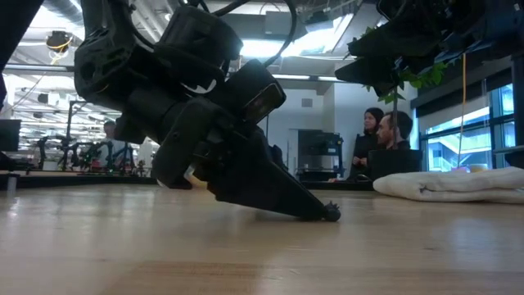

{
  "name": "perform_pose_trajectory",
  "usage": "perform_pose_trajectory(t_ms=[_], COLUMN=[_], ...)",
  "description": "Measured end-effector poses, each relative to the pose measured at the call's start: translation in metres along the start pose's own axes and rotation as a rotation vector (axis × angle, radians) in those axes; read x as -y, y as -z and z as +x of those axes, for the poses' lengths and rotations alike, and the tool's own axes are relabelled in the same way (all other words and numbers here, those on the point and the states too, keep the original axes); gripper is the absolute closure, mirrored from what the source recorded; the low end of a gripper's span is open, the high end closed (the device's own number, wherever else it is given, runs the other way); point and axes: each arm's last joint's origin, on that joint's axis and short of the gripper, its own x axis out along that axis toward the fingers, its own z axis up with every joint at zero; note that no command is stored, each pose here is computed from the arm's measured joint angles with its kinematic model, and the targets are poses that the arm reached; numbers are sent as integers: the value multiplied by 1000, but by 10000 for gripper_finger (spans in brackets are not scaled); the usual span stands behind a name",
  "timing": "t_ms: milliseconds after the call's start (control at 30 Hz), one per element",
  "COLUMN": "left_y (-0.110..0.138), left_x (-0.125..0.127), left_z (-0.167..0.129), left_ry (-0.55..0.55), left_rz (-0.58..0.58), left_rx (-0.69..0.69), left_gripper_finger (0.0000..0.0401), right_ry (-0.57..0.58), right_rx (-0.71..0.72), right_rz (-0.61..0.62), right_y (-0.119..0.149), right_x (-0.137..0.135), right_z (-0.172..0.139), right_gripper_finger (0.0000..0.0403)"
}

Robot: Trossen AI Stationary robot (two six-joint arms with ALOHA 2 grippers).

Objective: Pick and placing Produce into tupperware
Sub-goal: Put the left blueberry into the transparent bin

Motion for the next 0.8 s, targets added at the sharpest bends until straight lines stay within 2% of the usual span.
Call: perform_pose_trajectory(t_ms=[233, 467, 633, 800], left_y=[1, -1, -11, -37], left_x=[0, -3, -21, -50], left_z=[0, -4, -29, -66], left_ry=[-9, -12, -50, -194], left_rz=[-1, -5, -94, -191], left_rx=[-5, -13, -67, -109], left_gripper_finger=[354, 342, 354, 351], right_ry=[0, 0, 0, -1], right_rx=[0, 0, -1, 2], right_rz=[4, 9, 35, 33], right_y=[0, 0, 0, 0], right_x=[0, 0, 0, 0], right_z=[0, 0, 0, 0], right_gripper_finger=[151, 151, 151, 151])
